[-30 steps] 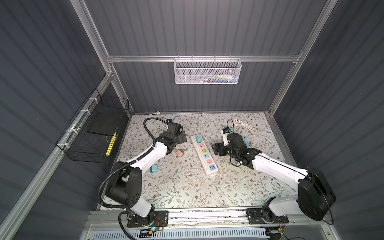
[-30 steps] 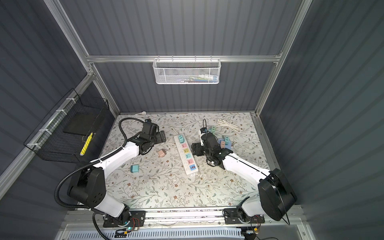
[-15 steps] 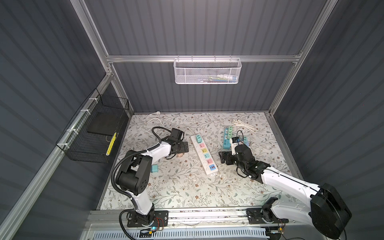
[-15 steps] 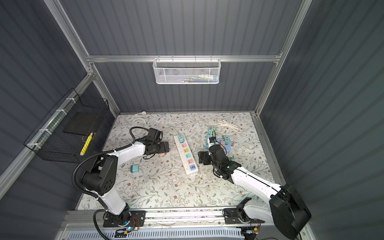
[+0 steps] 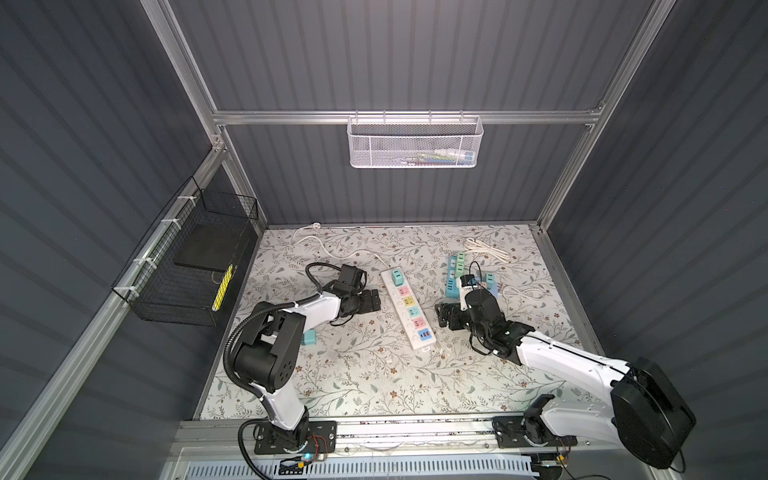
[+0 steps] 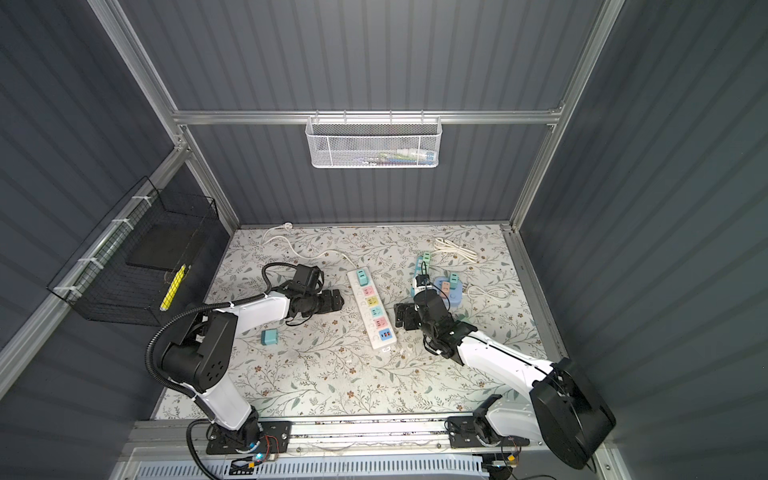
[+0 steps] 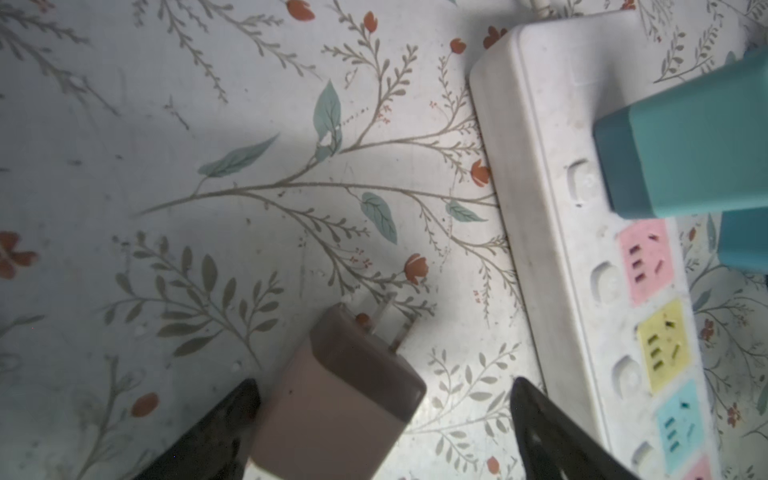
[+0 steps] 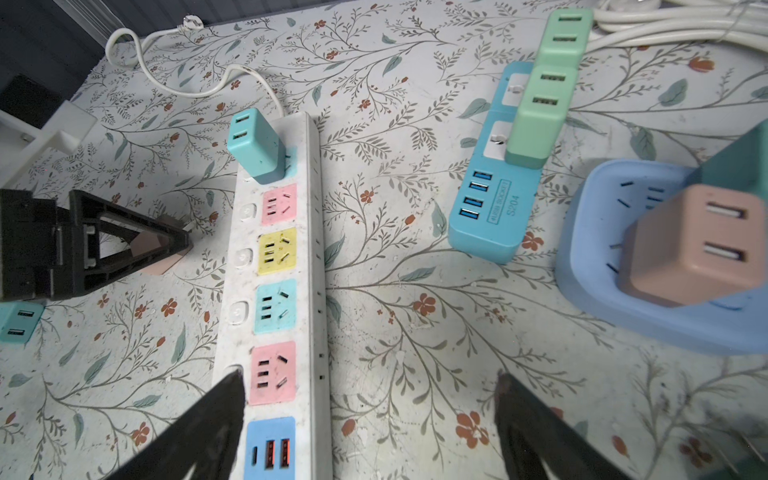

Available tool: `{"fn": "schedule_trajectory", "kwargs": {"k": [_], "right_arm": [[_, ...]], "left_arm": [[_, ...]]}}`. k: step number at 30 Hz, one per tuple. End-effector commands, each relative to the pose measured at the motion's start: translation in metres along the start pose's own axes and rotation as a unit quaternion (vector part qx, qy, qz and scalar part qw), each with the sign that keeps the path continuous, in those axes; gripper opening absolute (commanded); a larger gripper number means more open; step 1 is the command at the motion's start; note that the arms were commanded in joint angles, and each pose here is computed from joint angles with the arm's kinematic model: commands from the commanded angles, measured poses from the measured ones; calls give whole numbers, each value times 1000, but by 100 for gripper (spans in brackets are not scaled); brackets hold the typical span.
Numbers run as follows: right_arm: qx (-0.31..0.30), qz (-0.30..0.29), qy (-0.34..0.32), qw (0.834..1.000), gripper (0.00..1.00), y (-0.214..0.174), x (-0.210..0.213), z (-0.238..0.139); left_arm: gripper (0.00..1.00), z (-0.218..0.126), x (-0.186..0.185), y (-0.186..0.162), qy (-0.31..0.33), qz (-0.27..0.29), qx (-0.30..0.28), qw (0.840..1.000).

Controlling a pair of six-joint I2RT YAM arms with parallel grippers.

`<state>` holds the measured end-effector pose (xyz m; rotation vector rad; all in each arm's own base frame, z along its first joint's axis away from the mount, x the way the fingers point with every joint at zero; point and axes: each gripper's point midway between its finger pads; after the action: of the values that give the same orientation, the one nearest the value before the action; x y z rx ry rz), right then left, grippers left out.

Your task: Insert the plug

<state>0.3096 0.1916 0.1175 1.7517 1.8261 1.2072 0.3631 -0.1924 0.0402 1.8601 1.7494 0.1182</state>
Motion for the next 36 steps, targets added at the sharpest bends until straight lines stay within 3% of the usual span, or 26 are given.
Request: {"fn": "schedule_trajectory", "kwargs": {"k": [1,7,13,22,36], "right_arm": [[-11,-1,-4,1000,93,8,2,2],[-17,-5,-12,1000,94,10,-1,-1],[-18,-4,-12,1000,95,10,-1,-3],[-19,-4,-15,1000,96,11,-2,-3],[-26,-6,-28,999,97,13,-6,-5]], "left_arm": [[93,-3,-30,-11,-44,2,5,999],[92,3,-61,-16,-65,26,6,997],[90,-12,-61,-6,-50,26,-18,998],[90,-31,-30,25,88,80,-24,993],[91,-2,-20,57,168,154,5,974]]}}
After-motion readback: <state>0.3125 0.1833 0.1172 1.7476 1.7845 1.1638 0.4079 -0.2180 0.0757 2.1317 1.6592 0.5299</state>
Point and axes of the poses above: each gripper's point midway between its finger pads, its own z axis out along the fingers, its own x axis along the line the jaws close on, y = z × x, and after that the axes turned 5 degrees about z, right-handed
